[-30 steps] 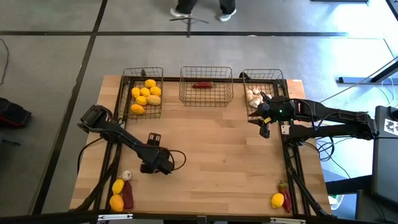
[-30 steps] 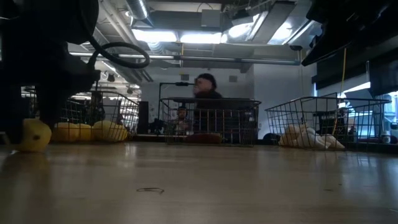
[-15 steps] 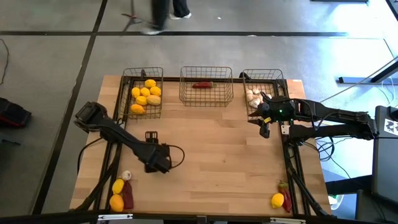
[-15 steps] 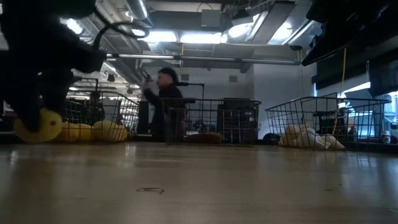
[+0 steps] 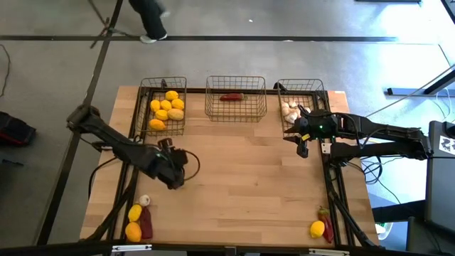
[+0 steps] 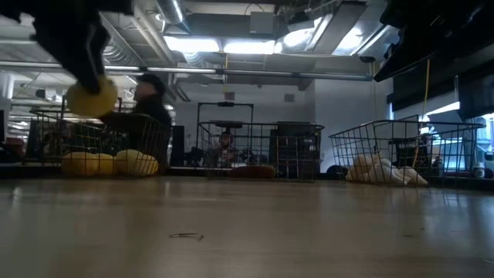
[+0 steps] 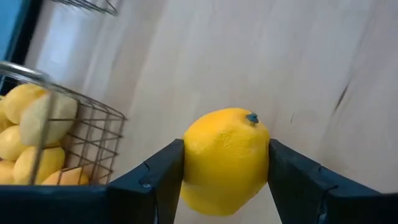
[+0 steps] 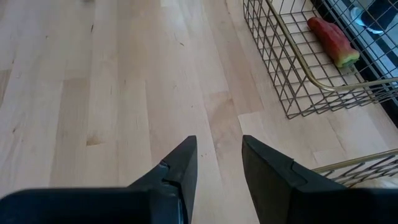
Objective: Sort produce into baskets
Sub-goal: Put the yellow lemon into the left gold wire basket
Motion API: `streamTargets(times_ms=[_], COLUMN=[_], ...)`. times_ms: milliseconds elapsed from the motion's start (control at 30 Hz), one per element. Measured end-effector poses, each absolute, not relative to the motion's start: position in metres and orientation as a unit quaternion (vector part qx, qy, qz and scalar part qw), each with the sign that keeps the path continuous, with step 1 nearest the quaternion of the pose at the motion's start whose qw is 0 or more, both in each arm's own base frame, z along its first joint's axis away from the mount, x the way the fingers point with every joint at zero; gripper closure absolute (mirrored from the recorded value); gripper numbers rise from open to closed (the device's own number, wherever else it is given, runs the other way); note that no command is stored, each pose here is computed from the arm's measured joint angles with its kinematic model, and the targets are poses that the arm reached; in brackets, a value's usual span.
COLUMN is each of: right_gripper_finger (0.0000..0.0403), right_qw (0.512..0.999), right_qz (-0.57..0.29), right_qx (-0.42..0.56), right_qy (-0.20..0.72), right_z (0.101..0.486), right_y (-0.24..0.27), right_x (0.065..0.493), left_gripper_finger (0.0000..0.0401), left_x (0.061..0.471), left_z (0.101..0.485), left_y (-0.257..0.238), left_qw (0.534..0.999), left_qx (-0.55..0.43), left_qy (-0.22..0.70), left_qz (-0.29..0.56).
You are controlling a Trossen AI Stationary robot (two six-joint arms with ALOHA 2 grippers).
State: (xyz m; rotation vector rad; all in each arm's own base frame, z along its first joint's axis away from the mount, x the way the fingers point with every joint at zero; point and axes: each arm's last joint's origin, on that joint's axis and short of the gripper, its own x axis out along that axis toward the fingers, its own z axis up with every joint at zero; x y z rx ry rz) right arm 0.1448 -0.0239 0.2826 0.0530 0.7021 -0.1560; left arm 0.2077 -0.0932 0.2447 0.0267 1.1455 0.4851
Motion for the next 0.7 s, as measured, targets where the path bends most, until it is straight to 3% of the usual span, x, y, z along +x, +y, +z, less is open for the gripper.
streamTargets(times_ms=[367,700], right_gripper_finger=[0.0278,0.0278], right_qw=[0.935,0.935], right_qz=[-0.076,-0.076], right_qx=[0.026,0.026], right_qy=[0.344,0.345], right_z=[0.282,0.282], right_y=[-0.024,-0.024], right_x=[0.145,0.145], left_gripper_finger=[0.0205,0.0205], left_x=[0.173,0.158], left_z=[0.293,0.311], left_y=[-0.071,-0.042], left_qw=[0.870,0.862], left_qx=[-0.101,-0.189], left_qy=[0.390,0.299], left_qz=[0.283,0.363])
